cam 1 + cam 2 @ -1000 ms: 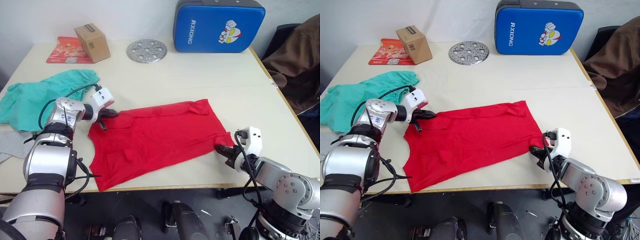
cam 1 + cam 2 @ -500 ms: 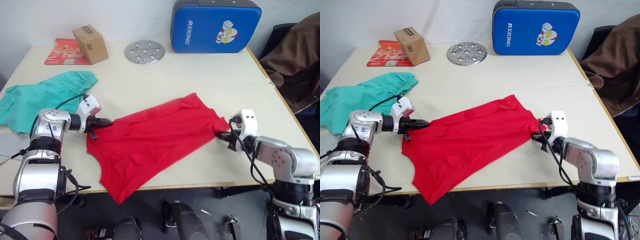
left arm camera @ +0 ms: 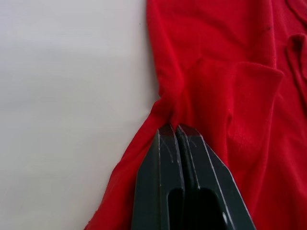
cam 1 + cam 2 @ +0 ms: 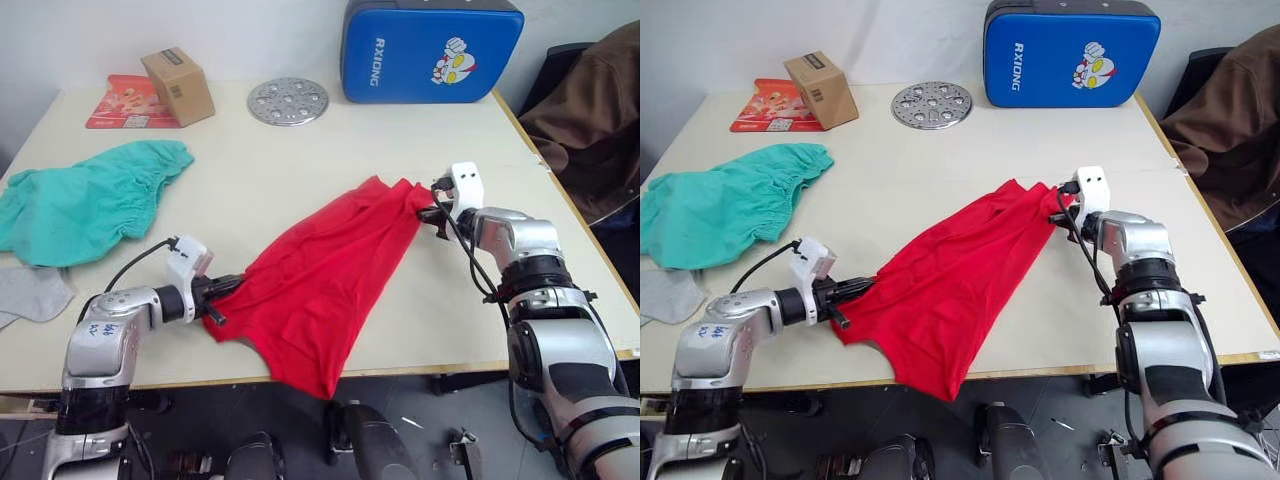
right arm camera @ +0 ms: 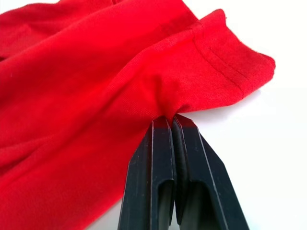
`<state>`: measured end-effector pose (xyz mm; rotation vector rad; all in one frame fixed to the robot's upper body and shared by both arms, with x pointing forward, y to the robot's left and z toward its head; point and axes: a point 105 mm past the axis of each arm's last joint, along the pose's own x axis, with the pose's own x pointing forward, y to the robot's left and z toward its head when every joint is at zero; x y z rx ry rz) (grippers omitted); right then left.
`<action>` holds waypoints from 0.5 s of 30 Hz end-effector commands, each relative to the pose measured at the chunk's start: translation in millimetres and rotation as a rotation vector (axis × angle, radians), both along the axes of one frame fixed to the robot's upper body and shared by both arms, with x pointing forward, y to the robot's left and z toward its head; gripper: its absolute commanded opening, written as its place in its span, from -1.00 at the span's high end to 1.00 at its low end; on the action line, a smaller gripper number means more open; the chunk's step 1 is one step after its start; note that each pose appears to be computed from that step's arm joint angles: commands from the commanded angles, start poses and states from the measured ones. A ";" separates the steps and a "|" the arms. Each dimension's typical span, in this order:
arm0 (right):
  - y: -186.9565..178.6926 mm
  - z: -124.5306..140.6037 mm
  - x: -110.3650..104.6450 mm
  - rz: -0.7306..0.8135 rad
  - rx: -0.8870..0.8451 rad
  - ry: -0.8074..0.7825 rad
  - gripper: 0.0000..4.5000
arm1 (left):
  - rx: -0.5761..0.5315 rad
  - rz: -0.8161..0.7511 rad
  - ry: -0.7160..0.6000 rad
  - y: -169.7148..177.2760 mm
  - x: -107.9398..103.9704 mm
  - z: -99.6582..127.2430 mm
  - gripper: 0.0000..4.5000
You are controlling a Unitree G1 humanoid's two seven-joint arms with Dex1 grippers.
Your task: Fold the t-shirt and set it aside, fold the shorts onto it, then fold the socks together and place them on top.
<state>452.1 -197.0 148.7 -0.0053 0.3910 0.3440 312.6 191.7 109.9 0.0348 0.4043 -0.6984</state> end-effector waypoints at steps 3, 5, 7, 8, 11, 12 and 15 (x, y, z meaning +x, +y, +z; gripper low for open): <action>-7.3 26.4 -5.9 0.060 0.063 -0.048 0.86 | 0.017 0.025 -0.009 9.4 4.7 8.7 1.00; -10.9 33.6 -15.6 0.097 0.082 -0.043 0.69 | 0.018 0.003 -0.015 14.0 8.7 15.2 0.91; -17.1 40.4 -31.3 0.130 0.090 -0.032 0.39 | 0.025 -0.043 -0.016 19.9 11.9 24.4 0.71; -19.8 43.1 -40.3 0.143 0.093 -0.024 0.24 | 0.031 -0.066 -0.016 23.4 13.2 29.1 0.59; -24.0 50.4 -79.5 0.183 0.139 0.027 -0.24 | 0.048 -0.190 -0.007 31.3 14.8 50.7 0.15; -21.8 51.3 -93.5 0.201 0.166 0.054 -0.38 | 0.042 -0.221 -0.004 33.4 17.4 58.9 0.02; -7.6 45.8 -130.7 0.277 0.200 0.123 -0.87 | 0.029 -0.261 -0.013 33.2 35.0 79.2 -0.43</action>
